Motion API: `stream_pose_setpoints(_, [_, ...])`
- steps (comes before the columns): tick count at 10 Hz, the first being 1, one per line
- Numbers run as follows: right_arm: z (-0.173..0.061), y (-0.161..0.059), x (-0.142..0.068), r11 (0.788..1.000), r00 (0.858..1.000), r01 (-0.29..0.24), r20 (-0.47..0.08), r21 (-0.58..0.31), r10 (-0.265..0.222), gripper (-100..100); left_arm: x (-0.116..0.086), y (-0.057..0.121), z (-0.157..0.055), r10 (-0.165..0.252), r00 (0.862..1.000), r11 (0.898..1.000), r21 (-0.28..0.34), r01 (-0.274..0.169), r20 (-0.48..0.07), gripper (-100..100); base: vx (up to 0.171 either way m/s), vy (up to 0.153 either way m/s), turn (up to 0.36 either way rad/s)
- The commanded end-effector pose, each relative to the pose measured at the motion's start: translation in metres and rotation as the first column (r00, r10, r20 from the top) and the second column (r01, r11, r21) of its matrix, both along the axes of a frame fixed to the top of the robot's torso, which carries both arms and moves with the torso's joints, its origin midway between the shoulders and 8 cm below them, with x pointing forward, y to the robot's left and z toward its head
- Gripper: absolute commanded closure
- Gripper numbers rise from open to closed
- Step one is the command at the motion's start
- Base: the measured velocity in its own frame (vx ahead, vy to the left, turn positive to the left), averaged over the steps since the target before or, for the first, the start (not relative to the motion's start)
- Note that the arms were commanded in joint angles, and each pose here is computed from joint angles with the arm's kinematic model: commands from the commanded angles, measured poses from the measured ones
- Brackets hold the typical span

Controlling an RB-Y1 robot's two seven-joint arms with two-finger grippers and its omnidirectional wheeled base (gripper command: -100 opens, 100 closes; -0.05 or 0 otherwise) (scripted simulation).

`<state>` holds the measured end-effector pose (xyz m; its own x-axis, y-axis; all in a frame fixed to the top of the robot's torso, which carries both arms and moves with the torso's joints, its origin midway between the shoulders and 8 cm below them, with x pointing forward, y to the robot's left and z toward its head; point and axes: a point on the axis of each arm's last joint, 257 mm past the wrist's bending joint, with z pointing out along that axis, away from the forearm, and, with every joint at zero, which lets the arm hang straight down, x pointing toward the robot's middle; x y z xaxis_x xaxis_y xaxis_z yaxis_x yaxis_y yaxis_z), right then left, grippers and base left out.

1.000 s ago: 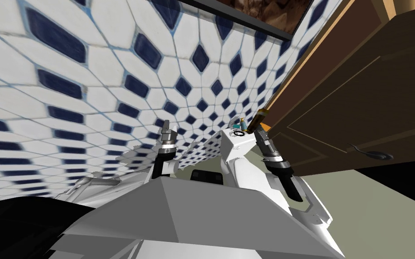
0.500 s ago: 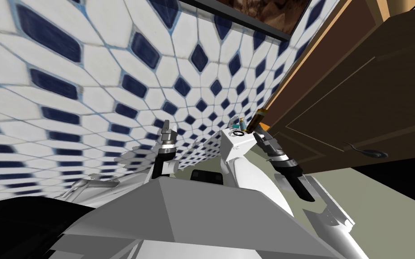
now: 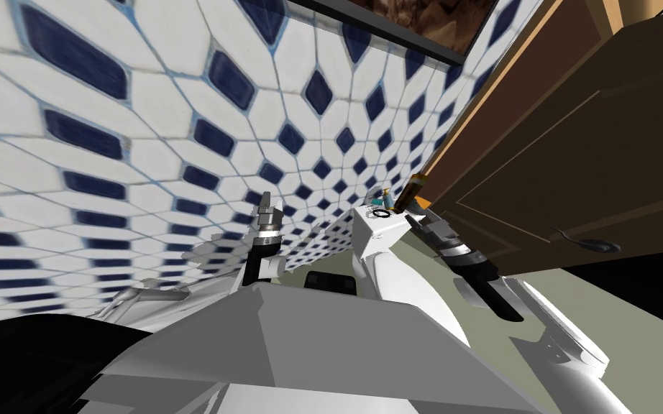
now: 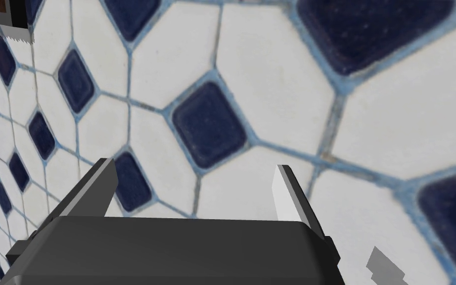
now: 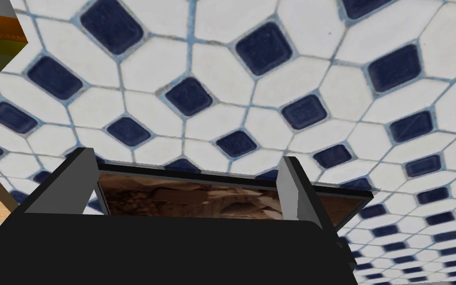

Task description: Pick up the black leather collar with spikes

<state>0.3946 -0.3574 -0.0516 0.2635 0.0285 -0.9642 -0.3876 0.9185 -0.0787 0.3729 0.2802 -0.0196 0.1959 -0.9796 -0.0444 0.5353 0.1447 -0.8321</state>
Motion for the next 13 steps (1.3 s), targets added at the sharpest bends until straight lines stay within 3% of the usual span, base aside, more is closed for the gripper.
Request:
stream_pose_setpoints(1, [-0.008, -0.012, 0.003, 0.994, 1.000, 0.016, -0.015, -0.109, -0.017, -100, 0.000, 0.000, 0.000, 0.000, 1.000, 1.000, 0.000, 0.000, 0.000, 0, 0.008, 0.007, 0.013])
stream_pose_setpoints(4, [-0.012, -0.021, 0.007, 0.974, 0.999, 0.013, -0.032, -0.224, -0.021, -100, 0.000, 0.000, 0.000, 0.000, 1.000, 1.000, 0.000, 0.000, 0.000, 0, 0.007, 0.006, 0.018])
stream_pose_setpoints(5, [-0.020, -0.032, 0.008, 0.952, 0.998, 0.021, -0.045, -0.306, -0.036, -100, 0.000, 0.000, 0.000, 0.000, 1.000, 1.000, 0.000, 0.000, 0.000, 0, 0.010, 0.009, 0.040])
stream_pose_setpoints(6, [-0.018, -0.032, 0.009, 0.947, 0.998, 0.013, -0.047, -0.321, -0.030, -100, 0.000, 0.000, 0.000, 0.000, 1.000, 1.000, 0.000, 0.000, 0.000, 0, 0.009, 0.006, 0.020])
stream_pose_setpoints(7, [-0.026, -0.043, 0.010, 0.917, 0.997, 0.016, -0.061, -0.398, -0.044, -100, 0.000, 0.000, 0.000, 0.000, 1.000, 1.000, 0.000, 0.000, 0.000, 0, 0.011, 0.008, 0.050])
stream_pose_setpoints(8, [-0.024, -0.042, 0.011, 0.911, 0.997, 0.008, -0.063, -0.412, -0.038, -100, 0.000, 0.000, 0.000, 0.000, 1.000, 1.000, 0.000, 0.000, 0.000, 0, 0.009, 0.007, 0.028])
stream_pose_setpoints(9, [-0.032, -0.053, 0.012, 0.874, 0.996, 0.005, -0.079, -0.486, -0.049, -100, 0.000, 0.000, 0.000, 0.000, 1.000, 1.000, 0.000, 0.000, 0.000, 0, 0.008, 0.010, 0.053])
stream_pose_setpoints(10, [-0.031, -0.053, 0.013, 0.868, 0.996, -0.002, -0.081, -0.496, -0.044, -100, 0.000, 0.000, 0.000, 0.000, 1.000, 1.000, 0.000, 0.000, 0.000, 0, 0.007, 0.006, 0.037])
stream_pose_setpoints(11, [-0.038, -0.064, 0.013, 0.825, 0.994, -0.011, -0.099, -0.565, -0.054, -100, 0.000, 0.000, 0.000, 0.000, 1.000, 1.000, 0.000, 0.000, 0.000, 0, 0.010, 0.011, 0.067])
stream_pose_setpoints(12, [-0.037, -0.064, 0.014, 0.819, 0.994, -0.017, -0.100, -0.573, -0.050, -100, 0.000, 0.000, 0.000, 0.000, 1.000, 1.000, 0.000, 0.000, 0.000, 0, 0.009, 0.009, 0.044])
stream_pose_setpoints(13, [-0.045, -0.075, 0.014, 0.774, 0.991, -0.030, -0.120, -0.633, -0.059, -100, 0.000, 0.000, 0.000, 0.000, 1.000, 1.000, 0.000, 0.000, 0.000, 0, 0.010, 0.011, 0.089])
